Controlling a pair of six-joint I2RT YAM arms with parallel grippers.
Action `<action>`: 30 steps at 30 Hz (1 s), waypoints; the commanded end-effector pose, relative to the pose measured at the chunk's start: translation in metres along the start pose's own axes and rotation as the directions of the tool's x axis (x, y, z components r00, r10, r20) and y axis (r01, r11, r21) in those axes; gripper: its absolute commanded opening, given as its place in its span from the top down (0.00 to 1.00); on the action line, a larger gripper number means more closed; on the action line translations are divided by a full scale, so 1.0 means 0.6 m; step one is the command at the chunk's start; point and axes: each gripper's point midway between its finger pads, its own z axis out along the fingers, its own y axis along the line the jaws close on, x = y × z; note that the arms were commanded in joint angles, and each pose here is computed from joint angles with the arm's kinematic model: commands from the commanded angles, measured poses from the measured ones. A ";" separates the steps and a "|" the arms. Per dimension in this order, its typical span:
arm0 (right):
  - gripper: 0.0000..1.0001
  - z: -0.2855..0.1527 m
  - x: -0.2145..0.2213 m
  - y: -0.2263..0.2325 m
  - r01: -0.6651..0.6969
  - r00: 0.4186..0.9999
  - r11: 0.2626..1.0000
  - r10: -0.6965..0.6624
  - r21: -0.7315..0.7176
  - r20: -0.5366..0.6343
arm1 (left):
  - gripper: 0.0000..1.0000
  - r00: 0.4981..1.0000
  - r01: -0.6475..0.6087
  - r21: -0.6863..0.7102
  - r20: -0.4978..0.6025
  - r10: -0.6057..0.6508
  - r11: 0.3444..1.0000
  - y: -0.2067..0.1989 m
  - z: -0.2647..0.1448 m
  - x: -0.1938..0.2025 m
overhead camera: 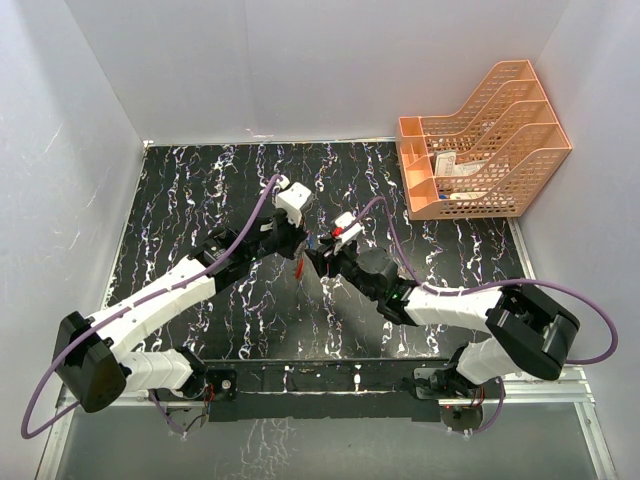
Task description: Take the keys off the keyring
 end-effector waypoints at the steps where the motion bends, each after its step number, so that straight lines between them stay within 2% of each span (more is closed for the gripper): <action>1: 0.56 0.013 -0.082 0.002 -0.004 0.990 1.000 0.002 0.017 0.142 | 1.00 0.997 0.010 0.020 0.081 -0.011 1.000 -0.011 -0.021 -0.048; 11: 0.59 0.022 -0.093 -0.008 -0.004 0.987 0.998 -0.006 0.058 0.161 | 1.00 0.996 0.015 0.021 0.084 -0.017 1.000 -0.013 -0.025 -0.048; 17: 0.70 0.017 -0.092 -0.013 0.002 0.987 0.998 -0.013 0.068 0.158 | 1.00 0.996 0.012 0.012 0.093 -0.013 1.000 -0.011 -0.028 -0.049; 27: 0.81 0.013 -0.092 -0.020 0.028 0.988 0.996 -0.041 0.090 0.148 | 1.00 0.995 0.009 0.007 0.100 -0.009 1.000 -0.010 -0.035 -0.055; 30: 0.91 0.014 -0.099 -0.024 0.055 0.987 0.993 -0.069 0.103 0.144 | 1.00 0.995 0.008 0.002 0.097 -0.008 1.000 -0.009 -0.038 -0.054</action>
